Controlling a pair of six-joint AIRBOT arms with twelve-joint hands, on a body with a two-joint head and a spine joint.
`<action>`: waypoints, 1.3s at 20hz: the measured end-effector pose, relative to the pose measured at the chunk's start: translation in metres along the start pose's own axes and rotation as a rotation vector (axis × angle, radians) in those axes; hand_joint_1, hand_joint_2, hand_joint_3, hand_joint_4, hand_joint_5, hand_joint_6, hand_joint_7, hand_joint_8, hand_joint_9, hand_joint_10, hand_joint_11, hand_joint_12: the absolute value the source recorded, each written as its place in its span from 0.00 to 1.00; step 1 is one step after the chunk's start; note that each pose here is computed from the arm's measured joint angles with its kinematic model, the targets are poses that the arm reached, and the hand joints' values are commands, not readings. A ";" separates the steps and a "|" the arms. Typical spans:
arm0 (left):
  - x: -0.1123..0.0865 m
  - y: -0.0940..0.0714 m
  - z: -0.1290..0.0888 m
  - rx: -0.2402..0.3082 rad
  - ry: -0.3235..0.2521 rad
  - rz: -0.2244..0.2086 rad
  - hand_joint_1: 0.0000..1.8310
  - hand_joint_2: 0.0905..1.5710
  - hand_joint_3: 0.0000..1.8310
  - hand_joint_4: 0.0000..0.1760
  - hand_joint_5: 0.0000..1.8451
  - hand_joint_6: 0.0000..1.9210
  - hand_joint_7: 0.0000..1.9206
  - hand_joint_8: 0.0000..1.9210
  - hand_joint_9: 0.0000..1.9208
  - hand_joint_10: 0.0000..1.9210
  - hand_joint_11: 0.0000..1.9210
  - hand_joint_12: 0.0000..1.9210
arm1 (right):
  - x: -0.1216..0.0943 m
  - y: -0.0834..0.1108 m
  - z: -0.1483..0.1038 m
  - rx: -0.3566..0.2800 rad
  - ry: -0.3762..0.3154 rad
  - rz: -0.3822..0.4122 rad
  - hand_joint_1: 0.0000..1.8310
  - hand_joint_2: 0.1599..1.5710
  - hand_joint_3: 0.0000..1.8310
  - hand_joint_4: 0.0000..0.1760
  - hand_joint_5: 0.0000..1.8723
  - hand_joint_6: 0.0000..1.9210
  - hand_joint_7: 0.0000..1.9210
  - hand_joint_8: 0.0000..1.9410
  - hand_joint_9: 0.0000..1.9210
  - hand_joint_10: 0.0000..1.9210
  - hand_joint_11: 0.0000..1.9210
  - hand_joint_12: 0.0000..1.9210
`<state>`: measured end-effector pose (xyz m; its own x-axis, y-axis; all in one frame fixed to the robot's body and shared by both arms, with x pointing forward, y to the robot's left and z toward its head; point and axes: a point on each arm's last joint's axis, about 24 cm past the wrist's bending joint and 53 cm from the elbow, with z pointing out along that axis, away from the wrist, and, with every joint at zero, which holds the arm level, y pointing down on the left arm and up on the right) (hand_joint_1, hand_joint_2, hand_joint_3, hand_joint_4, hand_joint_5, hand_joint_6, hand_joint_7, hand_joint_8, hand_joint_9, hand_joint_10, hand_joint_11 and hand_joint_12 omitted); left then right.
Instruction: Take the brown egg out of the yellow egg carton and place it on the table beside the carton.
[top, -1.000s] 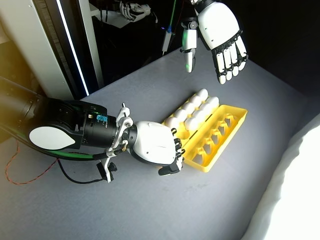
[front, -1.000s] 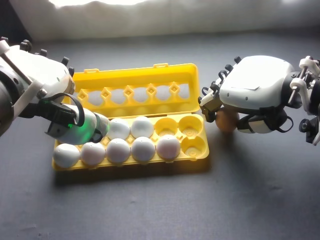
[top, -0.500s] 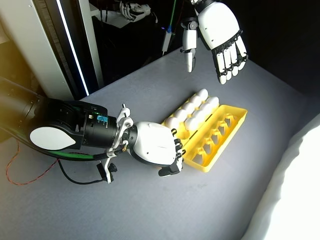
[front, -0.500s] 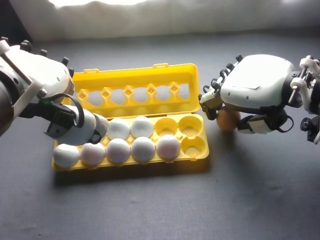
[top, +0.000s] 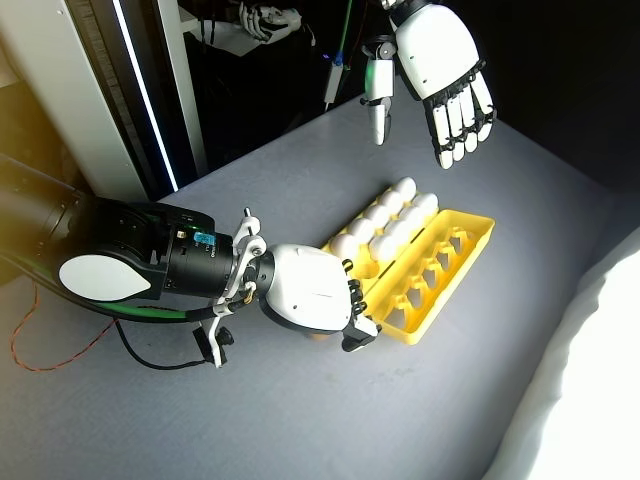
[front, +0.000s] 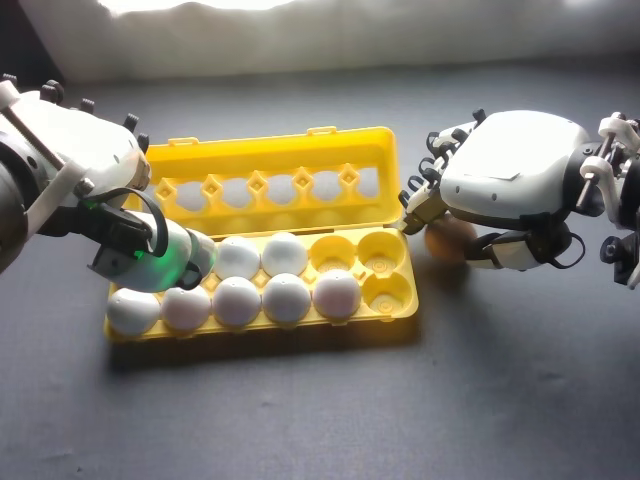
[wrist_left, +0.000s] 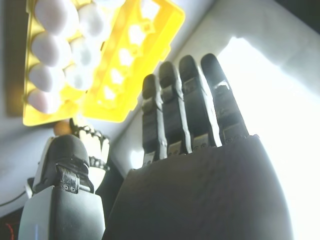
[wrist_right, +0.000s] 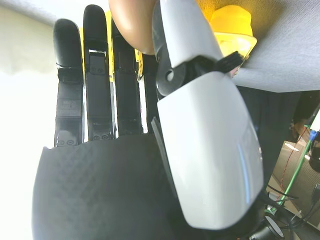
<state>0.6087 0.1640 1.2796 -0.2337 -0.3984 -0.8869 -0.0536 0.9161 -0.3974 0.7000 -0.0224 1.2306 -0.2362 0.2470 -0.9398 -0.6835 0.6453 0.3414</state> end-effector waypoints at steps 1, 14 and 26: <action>0.000 0.000 0.000 0.000 0.000 0.000 0.04 0.76 0.00 0.00 0.23 0.00 0.23 0.00 0.19 0.00 0.00 0.36 | 0.000 0.000 0.000 0.000 0.000 -0.001 0.64 0.66 0.00 0.00 0.33 0.03 0.36 0.00 0.32 0.15 0.15 0.70; 0.000 0.000 0.000 0.000 0.000 0.000 0.04 0.76 0.00 0.00 0.21 0.00 0.22 0.00 0.17 0.00 0.00 0.32 | -0.039 -0.011 -0.011 0.025 -0.066 -0.014 0.62 0.62 0.00 0.00 0.32 0.01 0.34 0.00 0.30 0.13 0.14 0.69; 0.000 0.000 0.000 0.000 0.000 -0.001 0.04 0.76 0.00 0.00 0.22 0.00 0.23 0.00 0.19 0.00 0.00 0.37 | -0.077 -0.015 -0.062 0.062 -0.100 -0.019 0.61 0.64 0.00 0.00 0.31 0.00 0.32 0.00 0.29 0.13 0.11 0.70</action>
<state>0.6087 0.1638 1.2795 -0.2341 -0.3989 -0.8866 -0.0534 0.9158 -0.3980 0.6849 -0.0959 1.2967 -0.1515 0.3037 -0.9407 -0.6422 0.6932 0.3272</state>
